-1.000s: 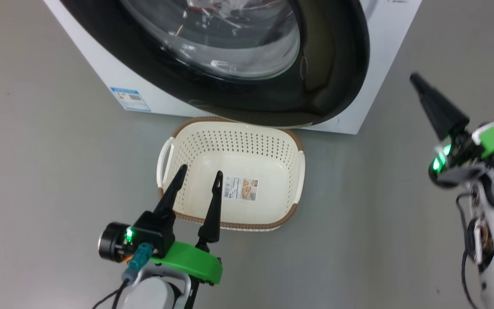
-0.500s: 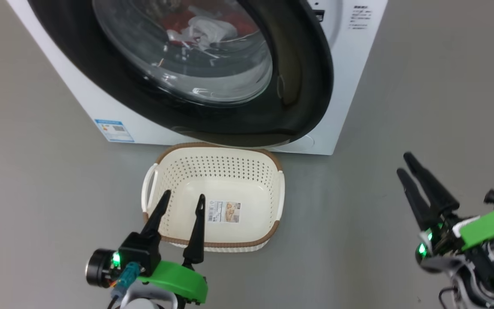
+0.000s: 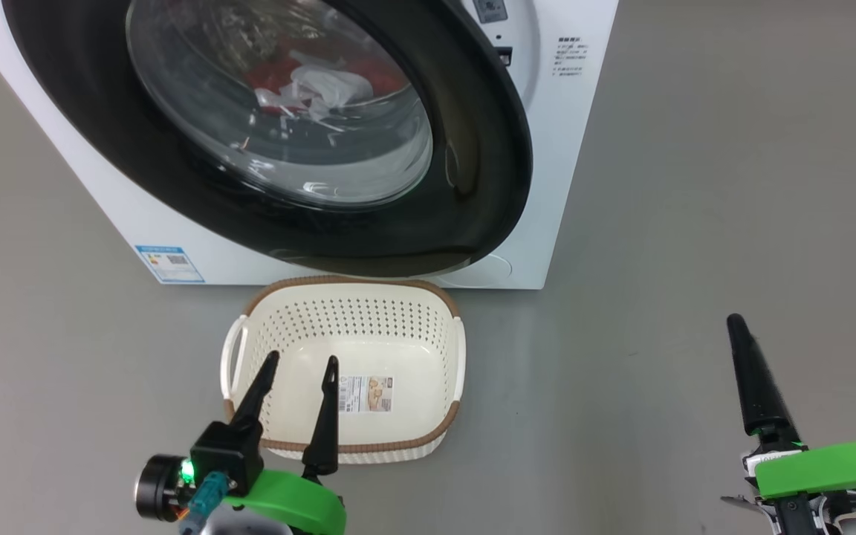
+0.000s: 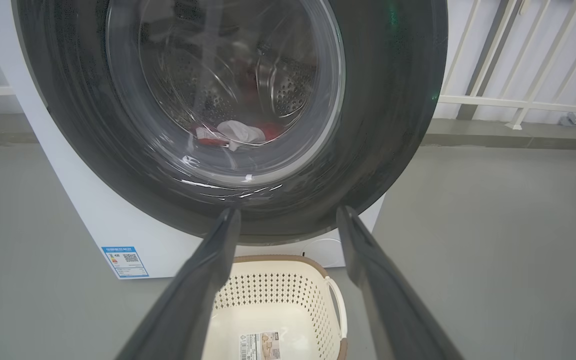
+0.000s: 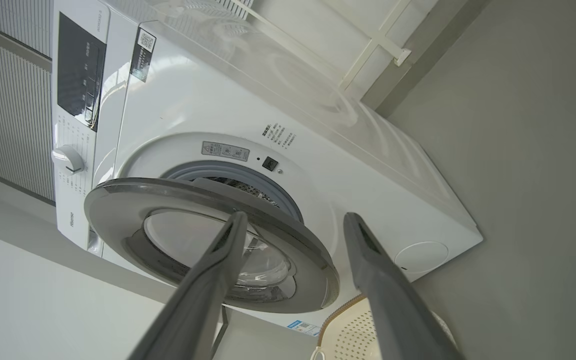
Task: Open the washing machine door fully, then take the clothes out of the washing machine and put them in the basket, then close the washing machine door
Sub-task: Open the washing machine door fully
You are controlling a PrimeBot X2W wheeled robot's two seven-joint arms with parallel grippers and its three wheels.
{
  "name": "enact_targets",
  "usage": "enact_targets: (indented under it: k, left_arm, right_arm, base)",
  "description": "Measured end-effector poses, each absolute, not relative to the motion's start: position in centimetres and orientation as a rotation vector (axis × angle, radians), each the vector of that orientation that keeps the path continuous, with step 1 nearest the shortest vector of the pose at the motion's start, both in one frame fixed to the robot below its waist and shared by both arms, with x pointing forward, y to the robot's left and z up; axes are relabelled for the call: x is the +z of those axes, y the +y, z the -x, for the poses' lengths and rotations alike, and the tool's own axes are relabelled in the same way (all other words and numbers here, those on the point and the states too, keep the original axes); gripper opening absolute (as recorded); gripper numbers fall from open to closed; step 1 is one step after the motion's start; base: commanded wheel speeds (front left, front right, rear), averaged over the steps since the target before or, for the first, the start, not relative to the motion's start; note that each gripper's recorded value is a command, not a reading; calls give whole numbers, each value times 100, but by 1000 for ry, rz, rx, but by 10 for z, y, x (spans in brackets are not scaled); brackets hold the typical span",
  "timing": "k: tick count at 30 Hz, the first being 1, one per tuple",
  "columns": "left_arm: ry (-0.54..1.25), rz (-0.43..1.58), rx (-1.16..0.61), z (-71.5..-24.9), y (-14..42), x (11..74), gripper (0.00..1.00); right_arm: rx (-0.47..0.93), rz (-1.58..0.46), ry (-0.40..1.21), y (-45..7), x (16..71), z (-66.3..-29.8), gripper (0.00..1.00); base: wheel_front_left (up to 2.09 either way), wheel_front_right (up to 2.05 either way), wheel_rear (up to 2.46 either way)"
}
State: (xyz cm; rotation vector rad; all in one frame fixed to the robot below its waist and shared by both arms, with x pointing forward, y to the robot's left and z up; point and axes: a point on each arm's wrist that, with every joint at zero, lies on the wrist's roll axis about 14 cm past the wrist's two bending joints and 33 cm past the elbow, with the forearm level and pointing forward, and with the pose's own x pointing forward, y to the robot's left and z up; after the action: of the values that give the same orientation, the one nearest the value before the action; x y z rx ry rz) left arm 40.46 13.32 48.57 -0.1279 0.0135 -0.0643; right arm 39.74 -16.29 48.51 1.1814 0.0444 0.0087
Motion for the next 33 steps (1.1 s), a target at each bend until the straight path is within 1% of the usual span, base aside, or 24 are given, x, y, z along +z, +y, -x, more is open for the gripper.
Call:
enact_targets:
  k: [4,8,12,15,18,24,33]
  left_arm:
    - [-4,119,-72,-404,132,492,100]
    - [-9,116,-71,-401,133,493,100]
    - [-10,115,-71,-396,134,494,100]
    - [-12,115,-70,-392,134,495,100]
    - [-11,115,-68,-386,135,494,100]
    - [-9,115,-65,-376,136,493,100]
    - [-4,114,-60,-366,138,491,100]
  right_arm:
    - [2,-969,-33,-179,494,-392,100]
    - [22,-729,-54,-185,497,-388,100]
    - [23,-534,-75,-189,501,-385,100]
    - [10,-432,-88,-192,503,-382,100]
    - [10,-338,-68,-191,498,-374,100]
    - [9,-245,-5,-189,480,-359,100]
    - [4,-225,52,-188,462,-345,100]
  base:
    - [0,0,0]
    - [0,0,0]
    - [0,0,0]
    - [0,0,0]
    - [0,0,0]
    - [0,0,0]
    - [0,0,0]
